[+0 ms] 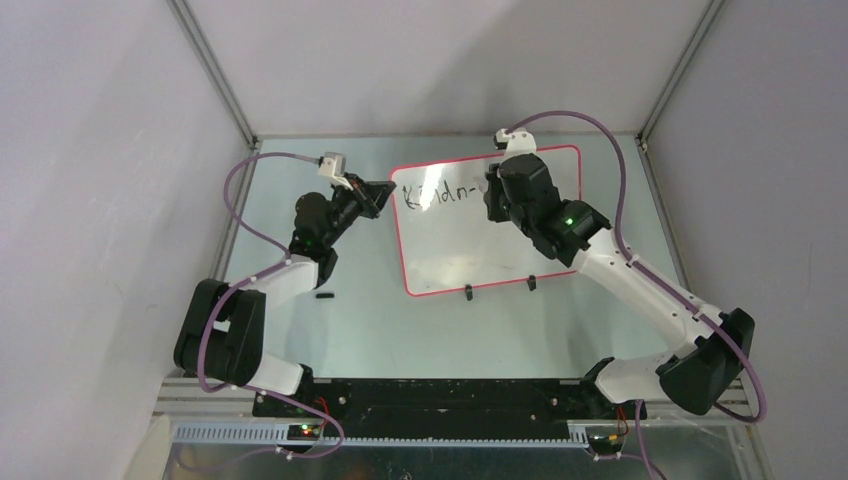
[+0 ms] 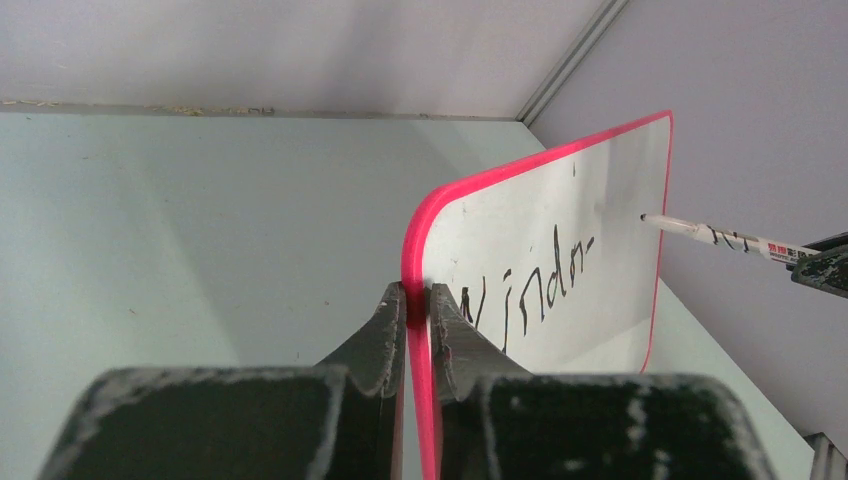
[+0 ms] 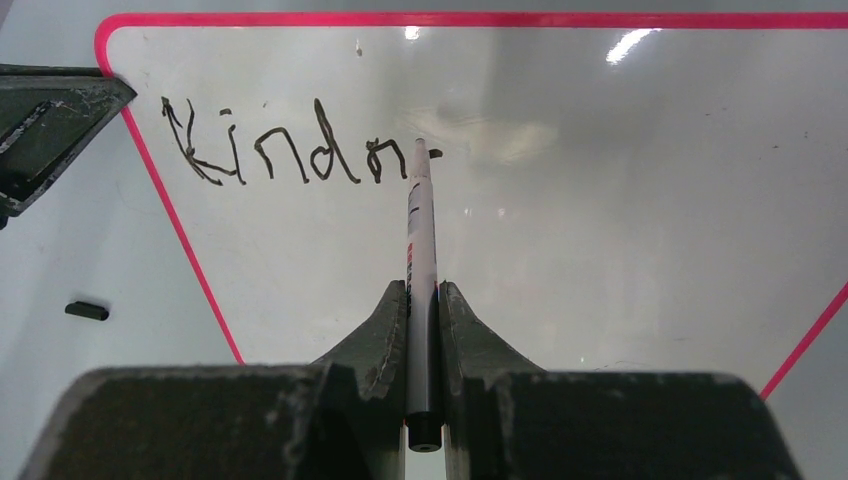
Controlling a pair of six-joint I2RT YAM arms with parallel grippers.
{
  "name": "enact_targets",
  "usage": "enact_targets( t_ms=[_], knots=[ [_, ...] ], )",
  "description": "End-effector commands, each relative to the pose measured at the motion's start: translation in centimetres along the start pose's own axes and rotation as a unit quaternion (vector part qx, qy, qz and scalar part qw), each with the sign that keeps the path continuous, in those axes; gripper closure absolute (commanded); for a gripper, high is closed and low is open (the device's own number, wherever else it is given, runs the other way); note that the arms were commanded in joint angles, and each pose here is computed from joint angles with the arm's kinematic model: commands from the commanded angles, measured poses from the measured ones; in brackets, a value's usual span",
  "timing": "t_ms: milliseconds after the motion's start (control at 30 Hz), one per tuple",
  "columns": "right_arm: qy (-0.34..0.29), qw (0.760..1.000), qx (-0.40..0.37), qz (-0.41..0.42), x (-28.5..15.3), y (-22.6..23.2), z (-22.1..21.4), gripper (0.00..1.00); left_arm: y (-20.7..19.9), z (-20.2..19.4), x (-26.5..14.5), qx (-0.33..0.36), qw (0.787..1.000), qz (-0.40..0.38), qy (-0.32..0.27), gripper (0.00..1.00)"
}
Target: Write a sentence on the whiteboard
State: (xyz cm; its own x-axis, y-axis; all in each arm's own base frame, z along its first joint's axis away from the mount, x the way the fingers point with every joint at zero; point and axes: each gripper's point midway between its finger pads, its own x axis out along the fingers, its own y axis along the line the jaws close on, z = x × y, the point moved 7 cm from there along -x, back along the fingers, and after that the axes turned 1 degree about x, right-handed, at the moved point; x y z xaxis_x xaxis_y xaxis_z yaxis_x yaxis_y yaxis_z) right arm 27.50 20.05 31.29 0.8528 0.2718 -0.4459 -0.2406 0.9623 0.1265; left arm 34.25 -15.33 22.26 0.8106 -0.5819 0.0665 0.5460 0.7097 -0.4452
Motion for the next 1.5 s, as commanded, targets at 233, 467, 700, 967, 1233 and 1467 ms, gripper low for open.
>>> enact_targets(
  t_ms=[233,467,700,967,1233,1467],
  knots=[
    [0.008,1.000,0.008,-0.005,1.3,-0.1,-0.3,1.00,-1.6,1.0,-0.3,0.029,0.999,-0.032,-0.019,1.00],
    [0.014,1.000,0.007,-0.008,1.8,-0.1,-0.6,1.00,-1.6,1.1,-0.3,0.029,0.999,-0.033,-0.019,1.00],
    [0.016,1.000,0.007,-0.012,2.0,-0.2,-0.7,1.00,-1.6,1.1,-0.3,0.030,0.999,-0.031,-0.019,1.00],
    [0.023,1.000,0.006,-0.018,2.4,-0.3,-1.0,1.00,-1.7,1.0,-0.3,0.029,0.999,-0.032,-0.019,1.00],
    [0.024,0.999,0.006,-0.025,2.5,-0.5,-1.1,1.00,-1.6,1.1,-0.3,0.031,0.999,-0.031,-0.019,1.00],
    [0.023,0.999,0.006,-0.027,2.6,-0.7,-1.1,1.00,-1.6,1.1,-0.4,0.031,0.999,-0.031,-0.019,1.00]
  ],
)
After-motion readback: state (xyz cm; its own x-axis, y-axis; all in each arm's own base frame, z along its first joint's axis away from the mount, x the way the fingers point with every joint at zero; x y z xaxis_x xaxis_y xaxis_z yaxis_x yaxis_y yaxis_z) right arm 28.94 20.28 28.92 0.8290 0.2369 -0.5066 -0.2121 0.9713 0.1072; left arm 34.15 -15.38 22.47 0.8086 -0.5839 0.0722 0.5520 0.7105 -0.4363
